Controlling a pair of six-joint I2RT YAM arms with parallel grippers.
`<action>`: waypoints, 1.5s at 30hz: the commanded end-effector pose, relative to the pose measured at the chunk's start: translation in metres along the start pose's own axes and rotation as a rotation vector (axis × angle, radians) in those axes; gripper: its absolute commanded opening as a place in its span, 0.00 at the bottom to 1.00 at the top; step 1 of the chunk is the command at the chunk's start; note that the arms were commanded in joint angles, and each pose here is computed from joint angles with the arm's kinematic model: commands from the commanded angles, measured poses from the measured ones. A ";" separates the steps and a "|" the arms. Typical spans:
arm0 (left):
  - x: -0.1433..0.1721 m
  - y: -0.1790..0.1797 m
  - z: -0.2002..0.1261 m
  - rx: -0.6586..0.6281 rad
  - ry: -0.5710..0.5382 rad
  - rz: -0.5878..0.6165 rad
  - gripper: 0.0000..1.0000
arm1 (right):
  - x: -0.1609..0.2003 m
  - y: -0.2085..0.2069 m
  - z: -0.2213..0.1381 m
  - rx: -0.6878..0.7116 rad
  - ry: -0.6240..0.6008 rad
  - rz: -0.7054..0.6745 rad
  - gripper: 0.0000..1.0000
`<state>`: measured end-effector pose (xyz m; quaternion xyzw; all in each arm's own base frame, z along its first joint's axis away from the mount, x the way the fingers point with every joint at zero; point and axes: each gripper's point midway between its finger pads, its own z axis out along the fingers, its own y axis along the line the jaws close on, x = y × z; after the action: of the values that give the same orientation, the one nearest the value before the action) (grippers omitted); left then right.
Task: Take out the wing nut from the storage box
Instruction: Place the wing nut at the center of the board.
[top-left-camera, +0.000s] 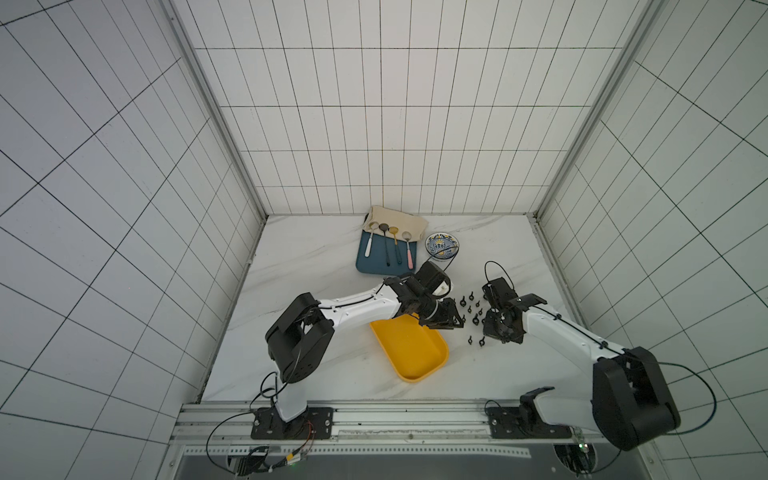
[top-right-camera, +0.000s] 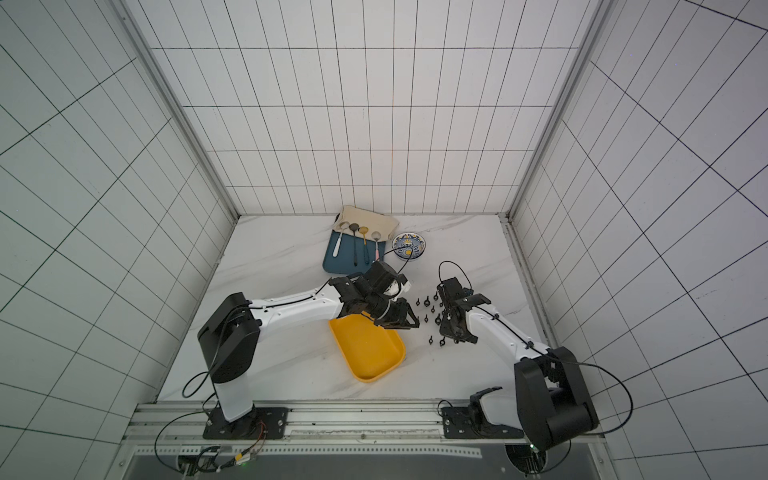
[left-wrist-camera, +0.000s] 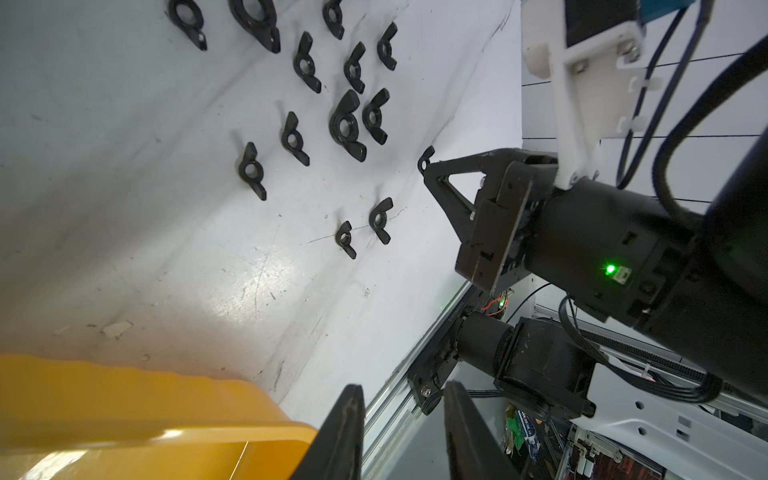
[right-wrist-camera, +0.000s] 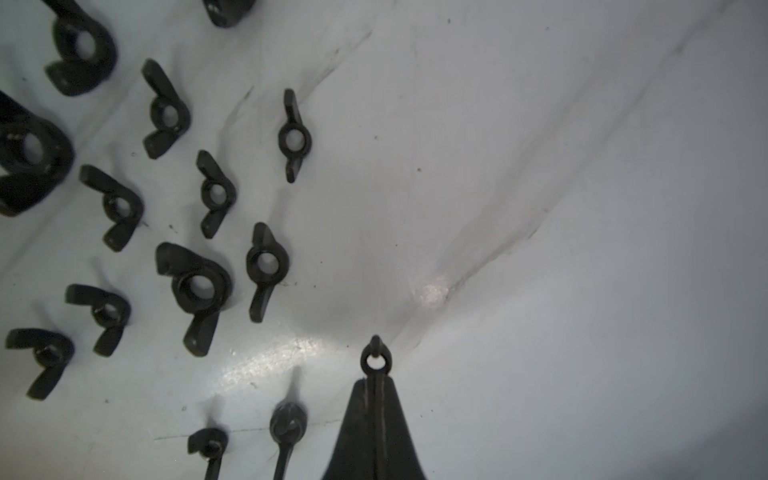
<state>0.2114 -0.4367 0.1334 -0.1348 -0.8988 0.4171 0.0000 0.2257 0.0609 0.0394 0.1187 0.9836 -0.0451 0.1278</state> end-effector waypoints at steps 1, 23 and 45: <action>-0.004 -0.011 -0.005 0.030 -0.015 0.031 0.36 | 0.006 -0.001 0.009 -0.003 0.028 0.024 0.00; 0.000 0.000 -0.006 0.000 -0.024 0.026 0.36 | 0.018 0.001 0.020 -0.011 0.075 0.006 0.11; -0.056 0.021 -0.117 -0.263 -0.305 0.202 0.44 | -0.053 0.005 -0.080 -0.110 -0.268 -0.033 0.99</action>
<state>0.2514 -0.3847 0.1507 -0.1324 -0.9177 0.3666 -0.0769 0.2305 0.0658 0.0786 0.0985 0.9789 -0.0107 0.1785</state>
